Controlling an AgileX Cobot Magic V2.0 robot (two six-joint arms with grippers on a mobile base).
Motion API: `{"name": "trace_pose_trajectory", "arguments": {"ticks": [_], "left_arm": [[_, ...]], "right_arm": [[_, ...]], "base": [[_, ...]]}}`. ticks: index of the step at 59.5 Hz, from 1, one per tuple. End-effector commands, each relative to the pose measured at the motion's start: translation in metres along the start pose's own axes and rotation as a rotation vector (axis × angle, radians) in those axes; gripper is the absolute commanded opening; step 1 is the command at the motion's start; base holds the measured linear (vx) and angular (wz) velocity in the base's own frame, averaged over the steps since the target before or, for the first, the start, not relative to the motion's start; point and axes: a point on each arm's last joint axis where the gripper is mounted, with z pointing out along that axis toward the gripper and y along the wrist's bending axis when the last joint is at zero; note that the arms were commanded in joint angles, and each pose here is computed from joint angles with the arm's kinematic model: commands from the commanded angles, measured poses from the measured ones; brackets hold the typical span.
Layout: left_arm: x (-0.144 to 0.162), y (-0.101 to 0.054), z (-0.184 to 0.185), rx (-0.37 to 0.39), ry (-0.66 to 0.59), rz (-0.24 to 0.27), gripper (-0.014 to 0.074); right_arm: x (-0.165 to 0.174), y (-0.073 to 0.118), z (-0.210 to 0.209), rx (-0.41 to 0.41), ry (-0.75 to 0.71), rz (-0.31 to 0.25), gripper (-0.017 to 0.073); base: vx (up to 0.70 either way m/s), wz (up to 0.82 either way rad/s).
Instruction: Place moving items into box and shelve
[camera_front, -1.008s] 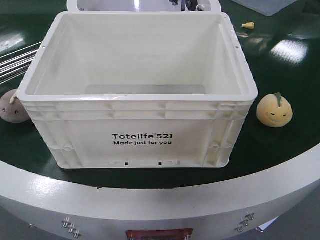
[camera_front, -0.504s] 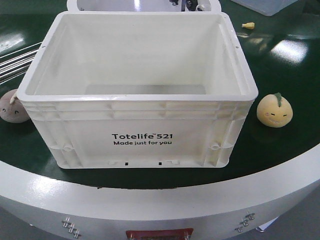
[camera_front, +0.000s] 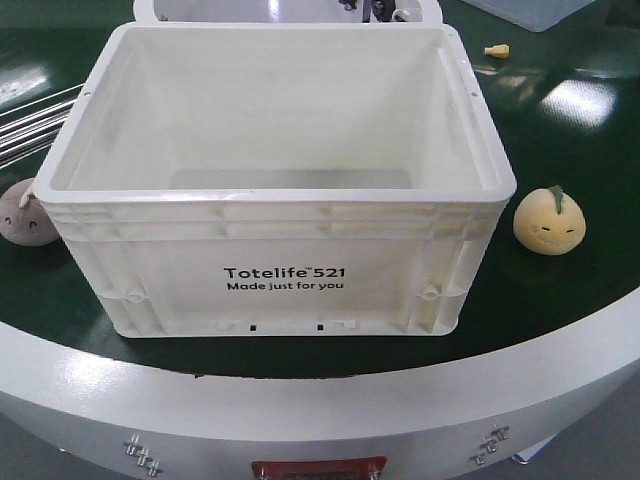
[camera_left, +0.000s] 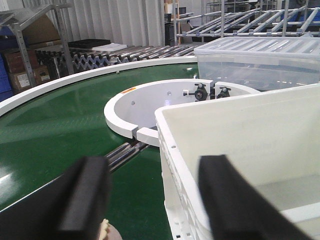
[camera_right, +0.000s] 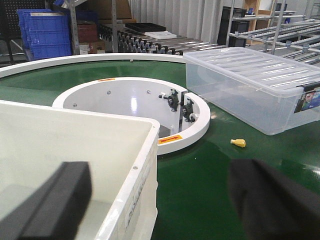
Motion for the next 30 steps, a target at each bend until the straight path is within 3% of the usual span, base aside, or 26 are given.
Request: {"name": "trace_pose_trajectory", "arguments": {"ticks": [1, 7, 21, 26, 30], "left_arm": [[-0.017, 0.0, -0.001, 0.012, -0.099, 0.002, 0.0673], [-0.018, 0.0, -0.002, 0.013, -0.104, 0.002, 0.0718], [-0.018, 0.0, 0.0, 0.005, -0.101, 0.018, 0.0677], [-0.021, 0.003, 0.007, -0.024, -0.057, 0.018, 0.0654], [-0.024, 0.008, 0.016, -0.074, -0.01, 0.055, 0.0636]], "right_arm": [[-0.018, -0.002, -0.003, 0.015, -0.11, -0.023, 0.0722], [-0.018, -0.002, -0.003, 0.015, -0.111, -0.023, 0.0714], [-0.019, -0.002, -0.003, 0.012, -0.115, 0.027, 0.0671], [-0.023, -0.004, 0.001, 0.017, -0.1, 0.071, 0.0669], [-0.026, -0.006, 0.007, 0.041, -0.062, 0.066, 0.0667]], "base": [[0.0, 0.0], [0.0, 0.0], [0.0, 0.0], [0.0, 0.0], [0.0, 0.0]]}}
